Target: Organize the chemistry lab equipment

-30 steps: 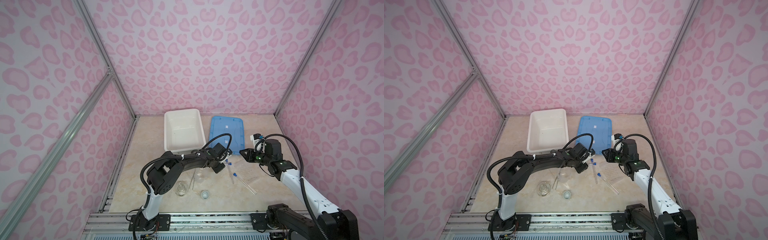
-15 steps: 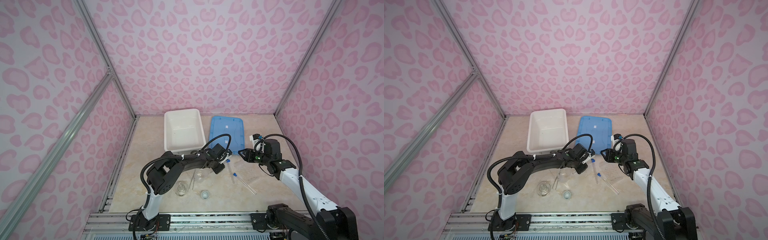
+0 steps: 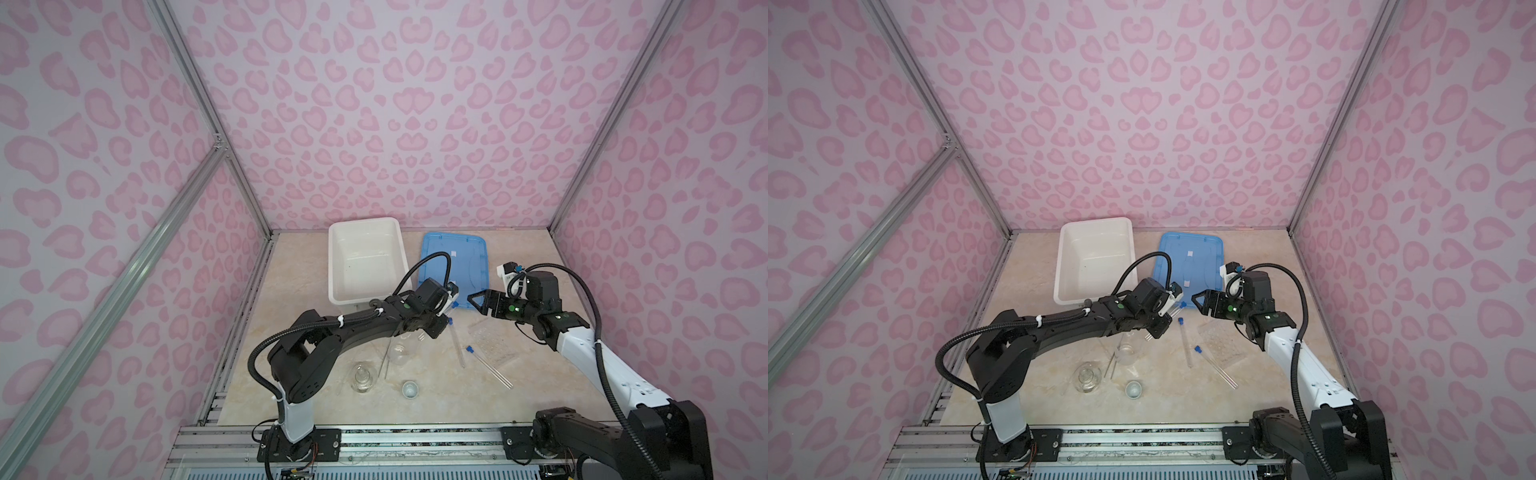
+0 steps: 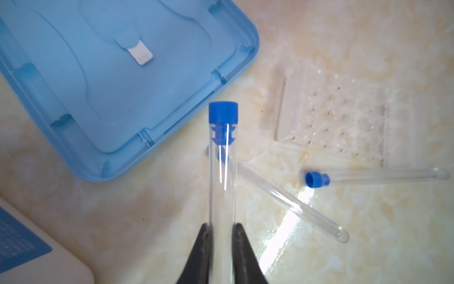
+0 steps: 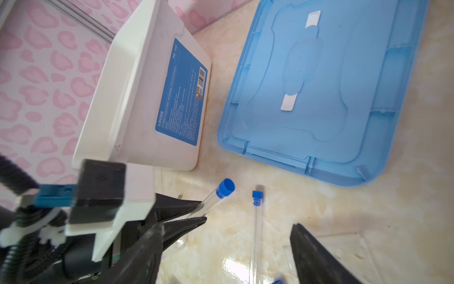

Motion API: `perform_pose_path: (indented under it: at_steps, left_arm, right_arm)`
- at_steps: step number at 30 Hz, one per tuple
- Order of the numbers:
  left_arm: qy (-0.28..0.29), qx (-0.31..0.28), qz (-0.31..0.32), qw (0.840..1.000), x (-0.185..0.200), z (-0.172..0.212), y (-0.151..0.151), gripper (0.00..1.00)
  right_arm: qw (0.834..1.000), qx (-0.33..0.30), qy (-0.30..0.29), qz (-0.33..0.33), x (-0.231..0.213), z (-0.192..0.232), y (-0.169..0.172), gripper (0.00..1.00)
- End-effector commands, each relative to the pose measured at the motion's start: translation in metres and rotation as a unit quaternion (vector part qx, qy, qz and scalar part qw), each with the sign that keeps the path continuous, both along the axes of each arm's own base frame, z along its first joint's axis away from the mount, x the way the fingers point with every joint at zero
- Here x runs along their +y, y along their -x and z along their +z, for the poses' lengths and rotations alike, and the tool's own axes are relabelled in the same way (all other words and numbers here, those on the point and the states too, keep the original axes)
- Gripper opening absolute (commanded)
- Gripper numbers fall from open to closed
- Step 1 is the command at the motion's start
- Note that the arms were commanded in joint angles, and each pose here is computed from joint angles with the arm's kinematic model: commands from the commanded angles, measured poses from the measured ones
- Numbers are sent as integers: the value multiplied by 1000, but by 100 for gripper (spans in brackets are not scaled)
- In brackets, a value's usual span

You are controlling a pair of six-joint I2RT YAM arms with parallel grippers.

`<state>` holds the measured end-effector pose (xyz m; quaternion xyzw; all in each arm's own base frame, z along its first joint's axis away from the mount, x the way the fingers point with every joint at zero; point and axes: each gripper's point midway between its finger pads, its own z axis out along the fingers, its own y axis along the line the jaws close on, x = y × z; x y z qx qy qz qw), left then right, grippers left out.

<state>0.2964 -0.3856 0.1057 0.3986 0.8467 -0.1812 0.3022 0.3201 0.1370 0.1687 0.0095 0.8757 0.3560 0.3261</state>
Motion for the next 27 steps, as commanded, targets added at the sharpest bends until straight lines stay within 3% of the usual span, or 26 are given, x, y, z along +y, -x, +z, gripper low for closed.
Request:
perform_pose_path:
  at_steps: [1,6,15,27]
  left_arm:
    - [77,-21,-3,997,-14,41,1,4]
    - [107,-37,-29,993,-25,66,17,4]
    - [116,-44,-29,992,-31,73,26,5]
    - [110,-47,-24,993,-32,70,24,5]
  right_arm:
    - [998,-6,-52,20,14,16,-1,78]
    - [993,-22,-111,34,27,33,-5,64]
    - [990,-14,-133,49,39,33,-3,35]
    - [989,0,-136,50,40,26,5,18]
